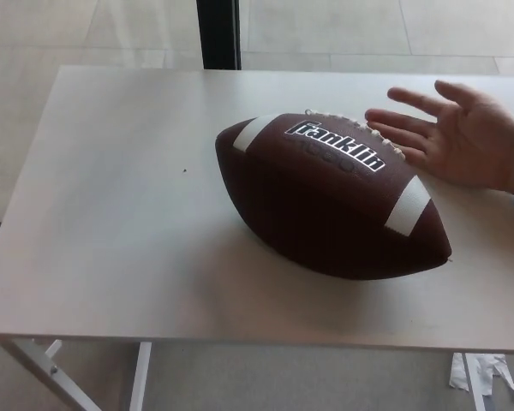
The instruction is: The robot uses both its hands to grab the left and right ends of a football kept in the middle of the desk infront of it, lifts it up and places it in the palm of a person
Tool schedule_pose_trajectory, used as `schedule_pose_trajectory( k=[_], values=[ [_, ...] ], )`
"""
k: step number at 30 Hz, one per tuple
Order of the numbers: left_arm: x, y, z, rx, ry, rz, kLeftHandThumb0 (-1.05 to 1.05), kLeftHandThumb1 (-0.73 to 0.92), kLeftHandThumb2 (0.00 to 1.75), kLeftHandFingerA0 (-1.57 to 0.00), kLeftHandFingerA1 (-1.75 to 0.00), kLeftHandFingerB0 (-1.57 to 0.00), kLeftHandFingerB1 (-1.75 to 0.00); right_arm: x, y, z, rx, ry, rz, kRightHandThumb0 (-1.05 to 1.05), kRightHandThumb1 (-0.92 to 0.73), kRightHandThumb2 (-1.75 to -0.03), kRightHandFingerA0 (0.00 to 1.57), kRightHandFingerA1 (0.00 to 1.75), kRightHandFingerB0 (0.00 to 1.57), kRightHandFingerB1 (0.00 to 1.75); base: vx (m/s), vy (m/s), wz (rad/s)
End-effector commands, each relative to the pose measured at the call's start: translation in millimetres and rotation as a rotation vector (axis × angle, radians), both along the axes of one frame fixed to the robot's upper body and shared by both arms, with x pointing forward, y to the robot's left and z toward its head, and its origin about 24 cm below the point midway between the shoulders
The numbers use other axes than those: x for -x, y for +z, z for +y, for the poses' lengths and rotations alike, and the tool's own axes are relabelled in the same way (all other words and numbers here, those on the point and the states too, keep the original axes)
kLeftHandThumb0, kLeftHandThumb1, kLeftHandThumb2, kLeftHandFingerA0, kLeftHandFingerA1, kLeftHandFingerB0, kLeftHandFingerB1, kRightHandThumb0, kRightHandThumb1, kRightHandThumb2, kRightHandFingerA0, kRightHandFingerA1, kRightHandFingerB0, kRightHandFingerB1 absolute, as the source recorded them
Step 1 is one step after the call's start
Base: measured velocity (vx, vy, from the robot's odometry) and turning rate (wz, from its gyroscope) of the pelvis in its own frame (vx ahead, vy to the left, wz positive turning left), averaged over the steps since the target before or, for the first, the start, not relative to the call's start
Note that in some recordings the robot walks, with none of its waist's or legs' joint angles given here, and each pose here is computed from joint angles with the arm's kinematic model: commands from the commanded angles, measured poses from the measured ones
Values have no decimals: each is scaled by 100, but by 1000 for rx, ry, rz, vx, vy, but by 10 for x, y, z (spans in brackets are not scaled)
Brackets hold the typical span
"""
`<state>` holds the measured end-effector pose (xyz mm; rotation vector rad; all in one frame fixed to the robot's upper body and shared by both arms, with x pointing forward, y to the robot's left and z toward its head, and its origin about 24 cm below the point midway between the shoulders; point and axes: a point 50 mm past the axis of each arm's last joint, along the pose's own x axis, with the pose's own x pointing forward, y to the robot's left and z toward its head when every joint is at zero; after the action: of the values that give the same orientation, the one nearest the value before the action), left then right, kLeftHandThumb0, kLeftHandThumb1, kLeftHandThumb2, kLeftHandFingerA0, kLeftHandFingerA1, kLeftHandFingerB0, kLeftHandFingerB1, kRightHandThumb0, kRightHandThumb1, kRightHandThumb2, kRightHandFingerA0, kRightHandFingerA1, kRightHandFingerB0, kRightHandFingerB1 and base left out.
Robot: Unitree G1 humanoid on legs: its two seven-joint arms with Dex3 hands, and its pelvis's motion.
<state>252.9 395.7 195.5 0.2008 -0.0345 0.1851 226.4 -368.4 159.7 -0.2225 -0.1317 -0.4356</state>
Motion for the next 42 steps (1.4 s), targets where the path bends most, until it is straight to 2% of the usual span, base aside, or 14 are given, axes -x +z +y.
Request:
schedule_pose_trajectory(
  k=[1,3,4,7,8,9,10,11,16,28,29,30,38,42],
  values=[
    [-513,226,-851,-139,-213,45,-85,92,78,-13,-46,-5,-33,-233,-117,722,-234,94,-38,-88,-72,-110,20,50,8,37,0,0,0],
    [-522,212,-917,-144,-230,50,-86,92,79,-15,-47,-4,-32,-245,-164,791,-272,101,-29,-87,-72,-110,20,50,7,37,0,0,0],
    [-541,183,-996,-144,-257,58,-84,92,78,-16,-47,-4,-34,-260,-239,849,-296,116,-15,-89,-89,-68,25,39,17,27,0,0,0],
    [-584,127,-1140,-151,-301,89,-86,92,79,-16,-47,-4,-32,-275,-378,961,-324,133,18,-90,-87,-67,28,38,20,28,0,0,0],
    [-621,45,-1233,-155,-329,107,-87,91,78,-16,-47,-5,-33,-270,-480,1045,-350,129,81,-91,-86,-67,43,47,24,29,0,0,0],
    [-635,7,-1267,-162,-336,116,-38,52,114,0,-50,0,-51,-263,-506,1088,-354,133,89,-88,-87,-67,39,45,22,28,0,0,0],
    [-651,-43,-1302,-171,-345,132,-38,51,114,-1,-50,0,-51,-267,-553,1111,-358,130,98,-87,-88,-67,38,44,21,28,0,0,0],
    [-663,-141,-1325,-164,-350,154,-87,92,76,-20,-48,-8,-35,-263,-617,1148,-357,124,118,-86,-90,-66,36,38,20,26,0,0,0],
    [-678,-423,-1424,-195,-368,248,-87,92,76,-21,-45,-10,-35,-228,-819,1242,-352,138,185,-82,-92,-73,28,41,15,27,0,0,0],
    [-653,-817,-1592,-308,-419,348,-88,92,76,-22,-50,-12,-38,49,-1202,1434,-366,113,278,-86,-92,-68,34,45,22,28,0,0,0],
    [-650,-865,-1611,-309,-428,364,-91,92,74,-23,-49,-11,-37,103,-1253,1464,-381,113,284,-85,-71,-108,29,55,16,43,0,0,0],
    [-655,-896,-1632,-309,-430,370,-93,91,73,-24,-50,-12,-38,136,-1285,1487,-382,119,288,-87,-91,-68,35,50,24,28,0,0,0],
    [-788,-999,-1858,-309,-453,359,-94,92,75,-24,-54,-11,-39,339,-1459,1745,-355,178,345,-87,-91,-68,37,56,27,32,0,0,0],
    [-880,-976,-1988,-328,-451,366,-94,92,76,-43,-73,-20,-42,376,-1523,1830,-323,201,376,-91,-92,-68,39,57,26,34,0,0,0]
  ],
)
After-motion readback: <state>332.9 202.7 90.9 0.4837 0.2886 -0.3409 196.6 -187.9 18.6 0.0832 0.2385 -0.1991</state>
